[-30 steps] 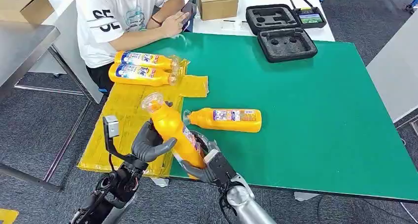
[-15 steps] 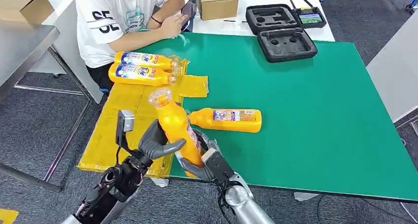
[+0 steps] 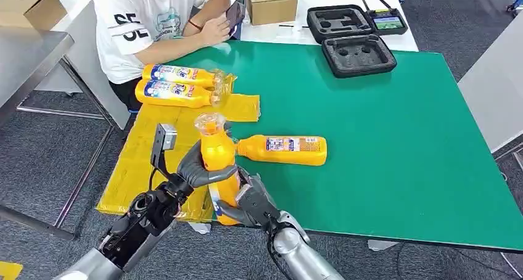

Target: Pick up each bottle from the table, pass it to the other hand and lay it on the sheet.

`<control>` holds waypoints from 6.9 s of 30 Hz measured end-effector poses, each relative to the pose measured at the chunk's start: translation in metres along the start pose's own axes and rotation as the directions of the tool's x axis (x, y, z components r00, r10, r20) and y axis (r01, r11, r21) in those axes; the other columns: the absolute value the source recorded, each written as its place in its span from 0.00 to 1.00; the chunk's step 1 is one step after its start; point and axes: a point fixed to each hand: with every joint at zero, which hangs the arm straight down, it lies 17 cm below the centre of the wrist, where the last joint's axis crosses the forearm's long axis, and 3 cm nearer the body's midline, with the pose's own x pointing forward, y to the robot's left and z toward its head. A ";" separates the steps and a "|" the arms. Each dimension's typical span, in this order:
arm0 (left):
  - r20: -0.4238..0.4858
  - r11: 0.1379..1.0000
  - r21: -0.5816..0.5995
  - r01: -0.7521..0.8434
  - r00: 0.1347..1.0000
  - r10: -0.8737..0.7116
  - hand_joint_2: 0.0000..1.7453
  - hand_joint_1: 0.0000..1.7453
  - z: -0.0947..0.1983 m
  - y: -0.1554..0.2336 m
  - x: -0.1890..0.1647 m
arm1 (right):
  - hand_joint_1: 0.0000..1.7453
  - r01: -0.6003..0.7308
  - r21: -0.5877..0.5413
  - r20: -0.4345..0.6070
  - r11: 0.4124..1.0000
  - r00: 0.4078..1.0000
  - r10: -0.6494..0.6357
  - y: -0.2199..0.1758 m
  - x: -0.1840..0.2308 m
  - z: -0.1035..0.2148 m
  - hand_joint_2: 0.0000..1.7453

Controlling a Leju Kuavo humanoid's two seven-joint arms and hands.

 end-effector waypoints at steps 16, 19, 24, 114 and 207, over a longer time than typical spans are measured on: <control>0.027 0.999 0.024 -0.034 0.999 0.033 1.00 1.00 0.001 0.006 0.005 | 1.00 -0.043 0.036 -0.026 0.998 0.999 0.044 0.003 -0.007 -0.005 1.00; 0.028 1.000 0.020 -0.019 0.999 0.018 1.00 1.00 0.001 0.006 0.005 | 1.00 -0.044 0.023 -0.024 0.999 0.999 0.045 0.001 -0.006 -0.005 1.00; 0.018 0.999 0.022 0.042 0.999 -0.043 1.00 1.00 0.000 0.005 0.001 | 0.00 -0.037 -0.013 -0.017 0.999 0.999 0.037 -0.003 -0.005 -0.003 1.00; -0.319 0.224 -0.561 0.797 0.041 -0.947 1.00 1.00 0.058 0.210 -0.095 | 0.00 0.049 -0.417 0.432 0.908 0.889 0.150 -0.134 0.151 0.002 1.00; -0.015 0.507 0.801 0.318 0.857 -0.515 1.00 0.00 0.169 0.222 0.049 | 0.00 -0.524 -0.097 -0.240 0.846 0.837 0.491 -0.225 -0.054 0.001 1.00</control>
